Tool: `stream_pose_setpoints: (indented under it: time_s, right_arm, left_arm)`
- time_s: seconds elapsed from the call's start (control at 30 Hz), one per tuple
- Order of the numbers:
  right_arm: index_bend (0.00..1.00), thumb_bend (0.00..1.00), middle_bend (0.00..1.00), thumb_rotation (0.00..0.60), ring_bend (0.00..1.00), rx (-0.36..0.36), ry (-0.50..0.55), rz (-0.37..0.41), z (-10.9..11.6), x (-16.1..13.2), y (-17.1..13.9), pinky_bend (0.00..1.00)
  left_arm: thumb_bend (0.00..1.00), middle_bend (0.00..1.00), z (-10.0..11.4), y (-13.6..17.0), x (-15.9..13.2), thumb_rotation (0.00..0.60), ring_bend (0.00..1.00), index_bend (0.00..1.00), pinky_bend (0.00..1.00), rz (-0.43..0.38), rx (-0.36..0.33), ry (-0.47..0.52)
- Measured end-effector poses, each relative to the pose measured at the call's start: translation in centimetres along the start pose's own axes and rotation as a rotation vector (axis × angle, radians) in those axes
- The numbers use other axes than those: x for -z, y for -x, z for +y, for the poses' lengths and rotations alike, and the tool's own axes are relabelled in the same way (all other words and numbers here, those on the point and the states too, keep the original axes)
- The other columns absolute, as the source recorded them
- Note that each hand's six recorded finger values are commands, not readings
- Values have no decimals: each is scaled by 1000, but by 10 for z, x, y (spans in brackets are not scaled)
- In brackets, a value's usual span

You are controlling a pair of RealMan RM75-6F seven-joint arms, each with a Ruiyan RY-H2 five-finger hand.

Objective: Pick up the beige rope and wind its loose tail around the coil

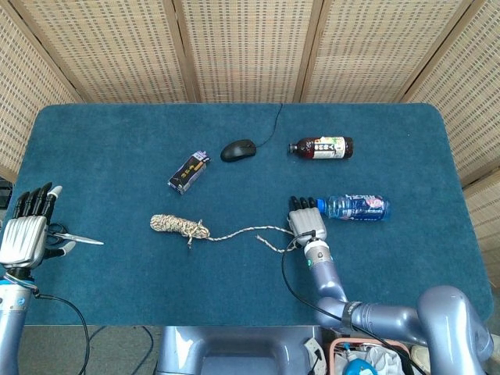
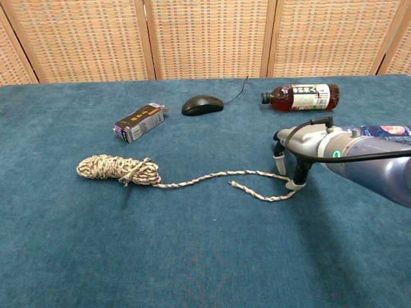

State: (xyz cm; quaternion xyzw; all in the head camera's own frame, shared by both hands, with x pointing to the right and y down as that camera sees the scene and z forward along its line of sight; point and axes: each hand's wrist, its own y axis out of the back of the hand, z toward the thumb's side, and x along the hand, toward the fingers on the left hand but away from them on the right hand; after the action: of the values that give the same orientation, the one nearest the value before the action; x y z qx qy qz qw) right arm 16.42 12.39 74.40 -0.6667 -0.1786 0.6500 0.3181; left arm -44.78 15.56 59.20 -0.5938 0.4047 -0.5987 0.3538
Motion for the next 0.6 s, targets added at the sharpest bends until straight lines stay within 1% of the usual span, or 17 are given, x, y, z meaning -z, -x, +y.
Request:
stream_pose_setpoints:
  time_s: [0.07,0.2,0.33,0.47,0.6]
  right_arm:
    - [505,305,0,600,0,2,-3,1,0,-1,1,0]
    - [562,369,0,600,0,4,-9,2,-2,-2,2,0]
    - [577,411,0,600,0,4,-12,8,-4,-1,2,0]
    - [591,434,0,600,0,5,-12,14,-4,0,2,0]
    - [638,437,0,600,0,12,-4,23,-4,-1,2,0]
  left_arm:
    - [12,0,0,0,0,600,0,0,0,0,0,1]
    - [11,0,0,0,1,600,0,0,0,2,0,2]
    - [11,0,0,-1,1,600,0,0,0,3,3,2]
    - [11,0,-1,-1,1,600,0,0,0,1,6,1]
    - [11,0,-1,-1,1,600,0,0,0,2,8,2]
